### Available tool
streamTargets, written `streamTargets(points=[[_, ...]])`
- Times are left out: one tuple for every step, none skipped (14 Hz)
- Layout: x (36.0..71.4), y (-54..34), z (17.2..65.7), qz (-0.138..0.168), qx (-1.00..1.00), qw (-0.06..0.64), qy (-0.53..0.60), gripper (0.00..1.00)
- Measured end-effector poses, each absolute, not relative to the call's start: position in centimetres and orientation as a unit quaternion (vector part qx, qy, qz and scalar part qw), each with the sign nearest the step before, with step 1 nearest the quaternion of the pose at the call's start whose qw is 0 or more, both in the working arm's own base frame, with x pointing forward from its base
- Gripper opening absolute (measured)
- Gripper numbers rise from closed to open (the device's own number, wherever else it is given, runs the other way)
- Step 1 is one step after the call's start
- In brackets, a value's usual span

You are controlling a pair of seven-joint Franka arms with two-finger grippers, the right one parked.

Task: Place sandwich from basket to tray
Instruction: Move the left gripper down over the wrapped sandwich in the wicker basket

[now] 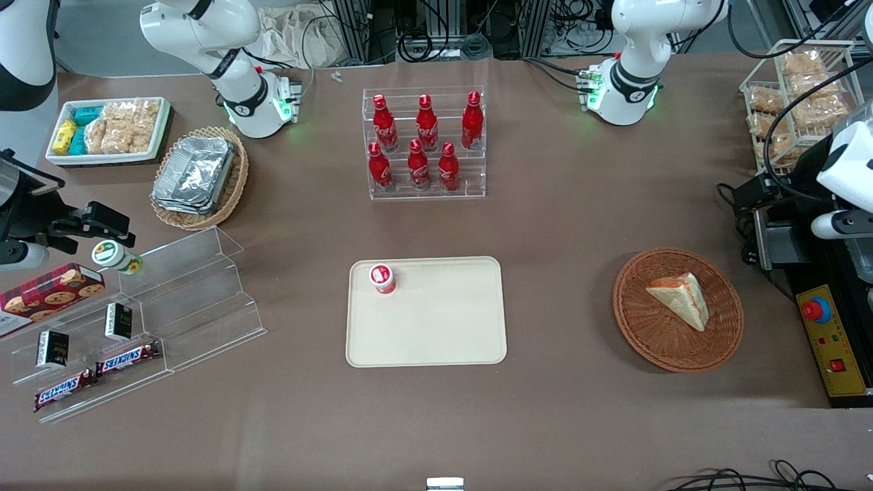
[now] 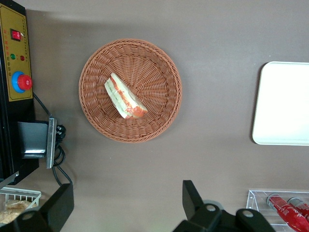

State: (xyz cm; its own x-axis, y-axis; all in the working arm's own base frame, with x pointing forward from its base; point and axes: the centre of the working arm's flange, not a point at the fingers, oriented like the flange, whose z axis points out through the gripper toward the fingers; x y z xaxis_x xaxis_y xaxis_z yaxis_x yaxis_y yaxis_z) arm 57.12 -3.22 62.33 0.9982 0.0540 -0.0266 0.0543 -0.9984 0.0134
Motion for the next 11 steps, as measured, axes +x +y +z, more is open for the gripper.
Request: streamTargets(points=[[57.1,-3.2,62.4,-0.013,1.0,0.007,0.027,1.0],[57.1,-3.2,62.4,-0.013,1.0,0.007,0.027,1.0],[57.1,-3.2,62.4,-0.013,1.0,0.007,0.027,1.0],[57.1,-3.2,62.4,-0.014,1.0,0.007,0.027,1.0],[57.1,-3.1,62.3,-0.016,0.999,0.007,0.028,1.0],[57.2,-2.7,61.9,-0.022,0.999,0.007,0.035,1.0],[57.4,-2.1,61.2,-0.032,0.998,0.006,0.05,1.0],[57.8,-1.4,59.9,-0.046,0.996,0.005,0.081,1.0],[58.6,-0.9,58.1,-0.062,0.991,0.004,0.121,1.0],[59.6,-0.6,55.8,-0.078,0.984,0.002,0.16,1.0],[60.7,-0.4,53.3,-0.089,0.977,0.0,0.191,1.0]])
